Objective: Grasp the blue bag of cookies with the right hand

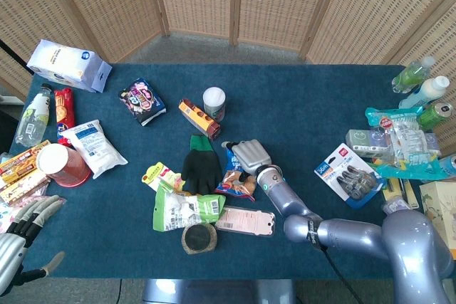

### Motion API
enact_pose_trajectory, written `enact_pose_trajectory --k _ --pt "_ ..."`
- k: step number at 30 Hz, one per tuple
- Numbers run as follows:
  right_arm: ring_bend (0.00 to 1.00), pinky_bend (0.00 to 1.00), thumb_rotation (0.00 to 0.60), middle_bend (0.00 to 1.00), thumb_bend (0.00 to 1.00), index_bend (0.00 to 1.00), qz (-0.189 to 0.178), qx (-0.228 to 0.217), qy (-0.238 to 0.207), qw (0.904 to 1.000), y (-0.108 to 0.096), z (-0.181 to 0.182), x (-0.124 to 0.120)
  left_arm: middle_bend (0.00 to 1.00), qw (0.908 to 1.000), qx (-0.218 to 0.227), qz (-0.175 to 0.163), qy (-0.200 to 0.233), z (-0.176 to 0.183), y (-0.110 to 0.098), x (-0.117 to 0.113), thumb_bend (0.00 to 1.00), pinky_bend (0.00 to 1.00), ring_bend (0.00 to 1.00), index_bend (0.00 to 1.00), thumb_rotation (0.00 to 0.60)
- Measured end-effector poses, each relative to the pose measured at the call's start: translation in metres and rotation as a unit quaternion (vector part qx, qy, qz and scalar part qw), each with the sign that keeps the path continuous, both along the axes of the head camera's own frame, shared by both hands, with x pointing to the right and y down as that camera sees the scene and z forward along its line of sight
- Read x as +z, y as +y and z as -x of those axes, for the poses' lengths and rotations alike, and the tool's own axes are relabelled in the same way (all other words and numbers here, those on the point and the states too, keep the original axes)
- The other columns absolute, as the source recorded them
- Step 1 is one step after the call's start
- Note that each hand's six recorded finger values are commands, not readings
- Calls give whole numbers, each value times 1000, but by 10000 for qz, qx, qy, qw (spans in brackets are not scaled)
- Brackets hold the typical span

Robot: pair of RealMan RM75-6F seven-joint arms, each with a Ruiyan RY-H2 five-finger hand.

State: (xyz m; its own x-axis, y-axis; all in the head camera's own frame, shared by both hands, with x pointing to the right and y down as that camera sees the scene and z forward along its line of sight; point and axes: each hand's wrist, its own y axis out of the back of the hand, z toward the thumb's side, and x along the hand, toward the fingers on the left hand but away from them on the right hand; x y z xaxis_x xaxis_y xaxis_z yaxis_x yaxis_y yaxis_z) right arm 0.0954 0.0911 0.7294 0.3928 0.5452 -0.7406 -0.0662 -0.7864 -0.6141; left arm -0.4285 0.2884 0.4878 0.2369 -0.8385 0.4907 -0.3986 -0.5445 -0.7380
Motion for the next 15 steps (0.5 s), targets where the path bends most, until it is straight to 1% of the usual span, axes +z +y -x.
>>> enact_pose_trajectory --k 2,3,8,11,15 --pt "998 1000 600 898 87 640 -28 7 -18 10000 -1 3 0 14 10000 -34 -1 -15 3 1 0 361 0 0 11 600" --pt "1000 1000 600 926 87 659 -76 22 -43 10000 -3 3 -2 14 10000 -63 7 -20 5 2 0 362 0 0 11 600" --pt "1000 1000 600 931 85 658 -301 100 -242 9992 -7 2 -20 13 9999 -135 53 17 9 3 4 362 0 0 9 600" --pt "1000 1000 600 923 82 653 -470 181 -345 9981 -11 -4 -35 13 9999 -113 76 66 8 3 7 362 0 0 10 600" --pt "1000 1000 600 921 78 653 -598 438 -628 9953 -15 -15 -63 14 9998 -93 108 123 5 3 10 362 0 0 9 600"
